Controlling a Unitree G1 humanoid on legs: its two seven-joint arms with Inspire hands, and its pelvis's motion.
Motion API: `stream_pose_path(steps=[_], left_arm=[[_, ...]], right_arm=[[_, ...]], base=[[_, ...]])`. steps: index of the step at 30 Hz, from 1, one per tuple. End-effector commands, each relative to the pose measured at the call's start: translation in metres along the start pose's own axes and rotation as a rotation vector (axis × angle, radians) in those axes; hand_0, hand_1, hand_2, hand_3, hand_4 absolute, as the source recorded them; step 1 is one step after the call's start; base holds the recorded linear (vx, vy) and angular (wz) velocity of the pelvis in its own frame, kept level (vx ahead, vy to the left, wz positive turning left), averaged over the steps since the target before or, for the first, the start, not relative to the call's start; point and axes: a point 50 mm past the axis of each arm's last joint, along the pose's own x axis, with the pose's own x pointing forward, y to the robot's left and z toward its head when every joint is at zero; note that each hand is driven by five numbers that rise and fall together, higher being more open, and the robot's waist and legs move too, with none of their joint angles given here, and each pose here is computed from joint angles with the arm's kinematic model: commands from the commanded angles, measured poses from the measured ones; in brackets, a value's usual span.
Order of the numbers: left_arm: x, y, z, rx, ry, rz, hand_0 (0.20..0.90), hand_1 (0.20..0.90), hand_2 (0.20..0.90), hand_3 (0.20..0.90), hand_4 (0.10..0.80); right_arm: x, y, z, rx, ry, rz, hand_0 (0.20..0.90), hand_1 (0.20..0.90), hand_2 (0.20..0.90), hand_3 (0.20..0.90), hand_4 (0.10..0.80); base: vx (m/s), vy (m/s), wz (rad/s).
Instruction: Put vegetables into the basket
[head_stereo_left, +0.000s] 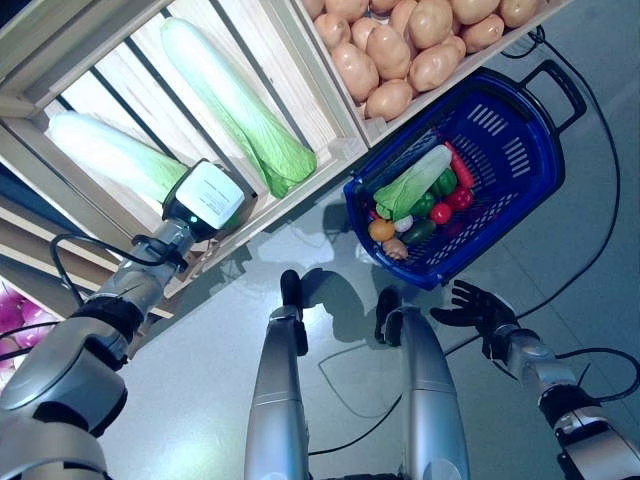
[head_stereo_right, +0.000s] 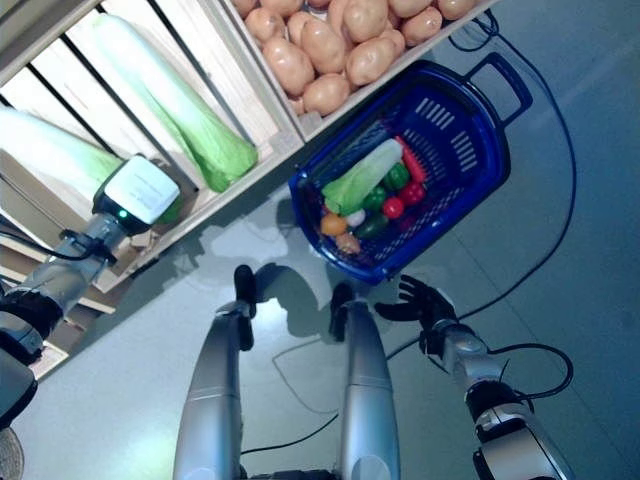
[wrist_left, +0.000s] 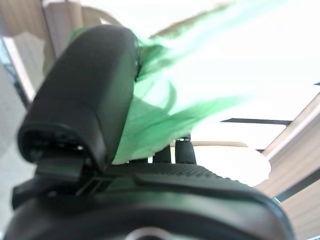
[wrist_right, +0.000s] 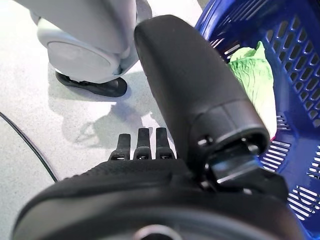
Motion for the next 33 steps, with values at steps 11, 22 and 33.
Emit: stream_pose_path(steps=[11,22,33], left_arm=[[-0.003,0.022,-0.069,-0.017,0.257,0.189,0.300,0.300,0.300,0.300,0.400],[-0.018,0.029,-0.054,-0.400,0.437,0.411,0.300,0.300,0.300,0.300,0.400],[-0.043,0.039,0.017,-1.496,0.612,0.530,0.300,0.300,0.300,0.300,0.400]], right_arm=[[-0.012,-0.028,-0.006,0.021,-0.022,-0.087,0.900,0.900,0.900,0.900,0.800],[-0.023,-0.021,-0.047,0.051,0.071,-0.111,0.900,0.900,0.900,0.900,0.800],[-0.040,0.016,-0.085,0.131,0.038,-0.076,0.900,0.900,0.900,0.900,0.800]], base=[[0.025,-0.036,0.01],[0.051,-0.045,0.03],[0.103,-0.051,0.06]])
